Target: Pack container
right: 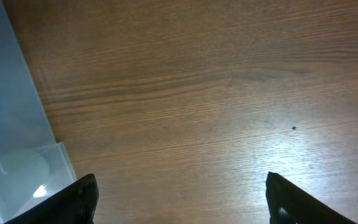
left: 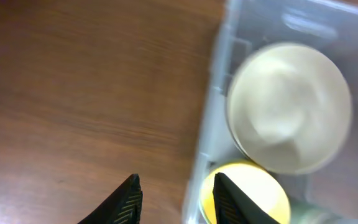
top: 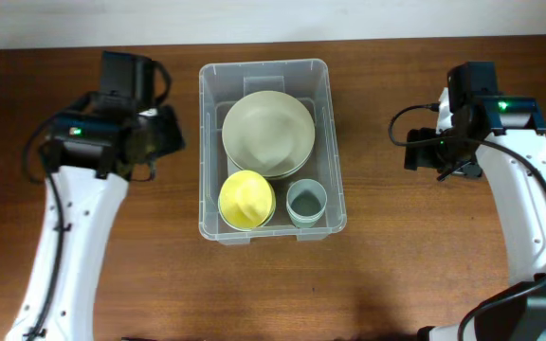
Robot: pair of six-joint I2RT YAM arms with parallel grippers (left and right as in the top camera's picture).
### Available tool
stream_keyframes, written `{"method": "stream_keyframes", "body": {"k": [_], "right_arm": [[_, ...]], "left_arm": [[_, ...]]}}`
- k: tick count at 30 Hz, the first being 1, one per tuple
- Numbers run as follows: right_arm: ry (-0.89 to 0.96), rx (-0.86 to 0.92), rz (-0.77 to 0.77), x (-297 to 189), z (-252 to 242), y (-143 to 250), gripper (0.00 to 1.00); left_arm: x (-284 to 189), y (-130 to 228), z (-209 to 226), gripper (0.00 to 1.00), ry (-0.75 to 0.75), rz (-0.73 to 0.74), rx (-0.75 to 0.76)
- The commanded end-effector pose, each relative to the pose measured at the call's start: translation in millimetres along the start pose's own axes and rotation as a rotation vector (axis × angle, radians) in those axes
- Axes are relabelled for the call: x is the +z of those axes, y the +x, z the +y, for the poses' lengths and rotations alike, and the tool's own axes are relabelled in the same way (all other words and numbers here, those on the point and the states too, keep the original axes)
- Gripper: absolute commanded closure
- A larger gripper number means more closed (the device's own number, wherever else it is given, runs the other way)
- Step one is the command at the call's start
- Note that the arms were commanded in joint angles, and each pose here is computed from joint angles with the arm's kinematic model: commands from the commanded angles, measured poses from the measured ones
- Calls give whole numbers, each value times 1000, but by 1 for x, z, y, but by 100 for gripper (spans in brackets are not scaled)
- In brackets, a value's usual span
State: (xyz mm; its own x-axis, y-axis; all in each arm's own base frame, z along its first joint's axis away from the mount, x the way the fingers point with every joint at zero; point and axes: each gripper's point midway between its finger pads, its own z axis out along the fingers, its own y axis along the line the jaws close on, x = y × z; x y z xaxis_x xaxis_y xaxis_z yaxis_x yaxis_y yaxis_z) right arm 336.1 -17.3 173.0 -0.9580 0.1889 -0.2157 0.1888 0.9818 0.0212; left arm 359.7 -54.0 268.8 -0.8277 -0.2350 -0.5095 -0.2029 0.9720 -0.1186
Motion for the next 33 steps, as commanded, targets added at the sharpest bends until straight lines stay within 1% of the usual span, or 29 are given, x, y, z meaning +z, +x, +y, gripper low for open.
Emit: {"method": "stream_keyframes", "body": {"k": [1,2,3,4,8,9,12,16,21,26,31,33], "right_arm": [[29,-10,3,1,-5,0,18],[29,-10,3,1,-5,0,18],[29,-10,3,1,-5,0,18],[28,-10,3,1,-5,0,19],[29,-10,3,1,-5,1,18],[29,-10,3,1,-5,1,18],[29,-10,3,1,-5,1,19],[28,-10,3,1,-5,1,19],[29,-10,4,1,-5,1,18],[29,-10,3,1,-5,1,18],[29,-11,9,1,-5,2,18],[30,-11,11,1,-5,3,19]], "left_arm": [[6,16,-41,69,90,43,159],[9,22,-53,78,106,55,207],[12,25,-58,92,110,64,226],[18,33,-70,99,125,92,269],[46,62,-98,100,149,201,345],[59,72,-108,99,157,244,366],[85,92,-125,100,162,314,402],[115,114,-134,99,137,391,436],[139,126,-135,99,117,438,450],[144,130,-133,99,106,458,452],[143,129,-134,99,108,452,452],[132,116,-139,99,129,413,448]]}}
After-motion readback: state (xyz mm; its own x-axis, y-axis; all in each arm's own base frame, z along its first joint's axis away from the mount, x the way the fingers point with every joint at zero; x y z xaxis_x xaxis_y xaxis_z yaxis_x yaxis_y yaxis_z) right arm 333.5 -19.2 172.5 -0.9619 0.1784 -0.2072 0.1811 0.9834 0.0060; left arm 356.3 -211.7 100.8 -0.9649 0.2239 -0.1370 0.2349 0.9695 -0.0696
